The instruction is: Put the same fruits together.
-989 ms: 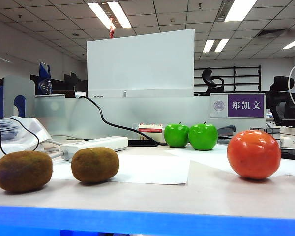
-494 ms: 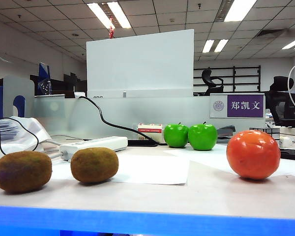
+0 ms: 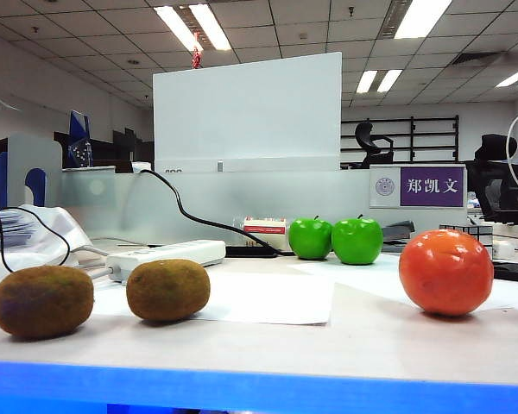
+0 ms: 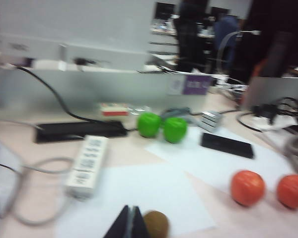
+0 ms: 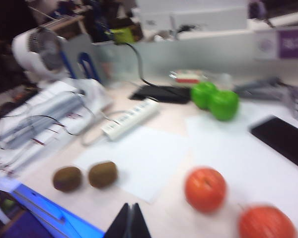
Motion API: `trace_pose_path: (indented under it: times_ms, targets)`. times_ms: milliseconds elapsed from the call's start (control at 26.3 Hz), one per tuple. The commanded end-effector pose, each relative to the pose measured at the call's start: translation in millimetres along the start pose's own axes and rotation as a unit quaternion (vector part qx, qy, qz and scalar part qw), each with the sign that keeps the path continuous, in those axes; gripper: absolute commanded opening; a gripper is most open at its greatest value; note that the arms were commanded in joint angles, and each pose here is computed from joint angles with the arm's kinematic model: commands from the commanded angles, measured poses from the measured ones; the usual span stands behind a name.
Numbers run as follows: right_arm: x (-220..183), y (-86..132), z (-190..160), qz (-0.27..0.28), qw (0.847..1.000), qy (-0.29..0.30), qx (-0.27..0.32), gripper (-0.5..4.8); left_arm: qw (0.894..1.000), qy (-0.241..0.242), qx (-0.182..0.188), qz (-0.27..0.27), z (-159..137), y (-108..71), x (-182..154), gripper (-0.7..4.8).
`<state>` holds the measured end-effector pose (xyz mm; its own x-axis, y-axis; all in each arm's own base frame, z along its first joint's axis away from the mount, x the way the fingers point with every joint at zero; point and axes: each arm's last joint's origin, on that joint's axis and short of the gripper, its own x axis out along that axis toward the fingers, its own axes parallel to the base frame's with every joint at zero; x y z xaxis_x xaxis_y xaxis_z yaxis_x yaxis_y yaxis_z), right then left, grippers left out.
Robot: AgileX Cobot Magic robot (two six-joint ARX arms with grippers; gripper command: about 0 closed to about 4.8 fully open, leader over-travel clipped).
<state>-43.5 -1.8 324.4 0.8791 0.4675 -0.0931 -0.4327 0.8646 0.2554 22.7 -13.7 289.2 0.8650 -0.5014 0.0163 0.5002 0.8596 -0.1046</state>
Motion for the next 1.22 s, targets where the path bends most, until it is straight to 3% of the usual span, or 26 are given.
trace_pose_path:
  times_ms: [38,228,380,608,799,1217]
  targets:
    - [11.3,-1.0,2.7,0.014,0.999,-0.034,-0.015,-0.06,0.999,-0.023,-0.014,-0.031,-5.0,0.5,9.0,-0.06]
    - [32.4,-8.4,-3.4,0.029,0.998,-0.045,-0.030,-0.06,0.998,-0.036,-0.011,-0.041,-19.5,4.2,23.2,-0.06]
    - [51.7,-14.8,-11.3,0.052,0.997,-0.054,-0.035,-0.06,0.996,-0.043,-0.032,-0.072,-35.0,6.4,35.2,-0.06]
    - [75.3,-23.3,-17.5,0.069,0.991,-0.114,-0.023,-0.06,0.995,-0.026,-0.061,-0.069,-59.8,11.4,47.7,-0.06]
    - [92.7,-31.4,-28.8,0.074,0.986,-0.149,-0.027,-0.06,0.997,-0.031,-0.069,-0.028,-71.1,16.0,53.1,-0.06]
    - [125.5,-53.6,-73.1,0.042,0.990,-0.135,0.019,-0.06,0.996,-0.002,-0.078,0.036,-108.1,25.4,64.0,-0.06]
